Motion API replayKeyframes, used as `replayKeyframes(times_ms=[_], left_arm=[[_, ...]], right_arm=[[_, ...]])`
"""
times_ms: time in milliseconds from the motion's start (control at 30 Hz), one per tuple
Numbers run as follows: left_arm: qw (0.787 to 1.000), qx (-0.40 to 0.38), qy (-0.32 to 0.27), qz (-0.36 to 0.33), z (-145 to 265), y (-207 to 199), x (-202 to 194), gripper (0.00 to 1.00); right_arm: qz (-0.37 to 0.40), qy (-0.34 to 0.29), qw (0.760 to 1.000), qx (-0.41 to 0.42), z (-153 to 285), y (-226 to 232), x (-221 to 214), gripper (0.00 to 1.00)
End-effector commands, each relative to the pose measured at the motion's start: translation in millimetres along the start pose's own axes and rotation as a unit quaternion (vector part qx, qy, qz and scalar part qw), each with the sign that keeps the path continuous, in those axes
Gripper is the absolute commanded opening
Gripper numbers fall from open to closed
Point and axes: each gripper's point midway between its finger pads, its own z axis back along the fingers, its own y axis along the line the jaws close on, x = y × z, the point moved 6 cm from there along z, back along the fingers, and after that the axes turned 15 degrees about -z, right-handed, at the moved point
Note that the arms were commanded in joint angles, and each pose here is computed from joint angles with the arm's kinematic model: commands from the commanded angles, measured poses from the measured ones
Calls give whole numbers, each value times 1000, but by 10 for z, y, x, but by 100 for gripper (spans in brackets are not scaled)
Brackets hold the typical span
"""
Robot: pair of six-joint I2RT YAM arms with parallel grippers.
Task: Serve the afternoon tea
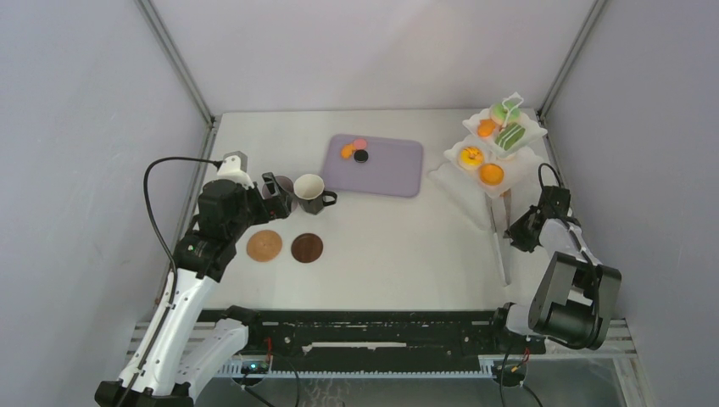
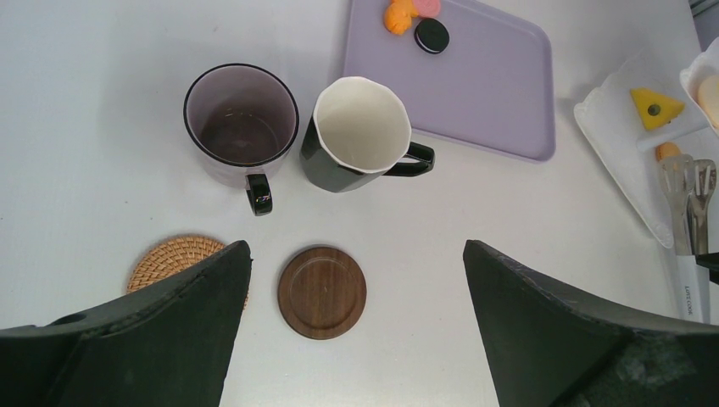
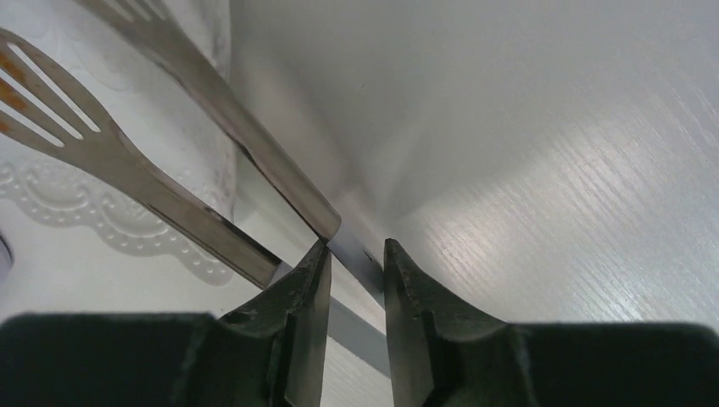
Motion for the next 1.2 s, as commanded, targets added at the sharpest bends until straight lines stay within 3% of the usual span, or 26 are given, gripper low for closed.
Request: replayKeyframes(times_ms=[0,400,700,900,1167], left_arm=[[999,-7,-32,1,54,-19,176,100],[999,-9,-32,0,68,-21,172,100],[999,-14,-34,-1,99,-30,170,100],[999,-13,-38,-2,156,-26,171,100],[999,-13,-35,3,177,-23,143,100]], right_arm=[[7,-26,999,21,-4,74,105,32],[13,-40,998,40,197,64,62,0],[-48,-8,995,86,495,41,-282,0],[-49,5,994,102,635,-16,-704,0],[53,30,979,194,764,90,-1350,0]])
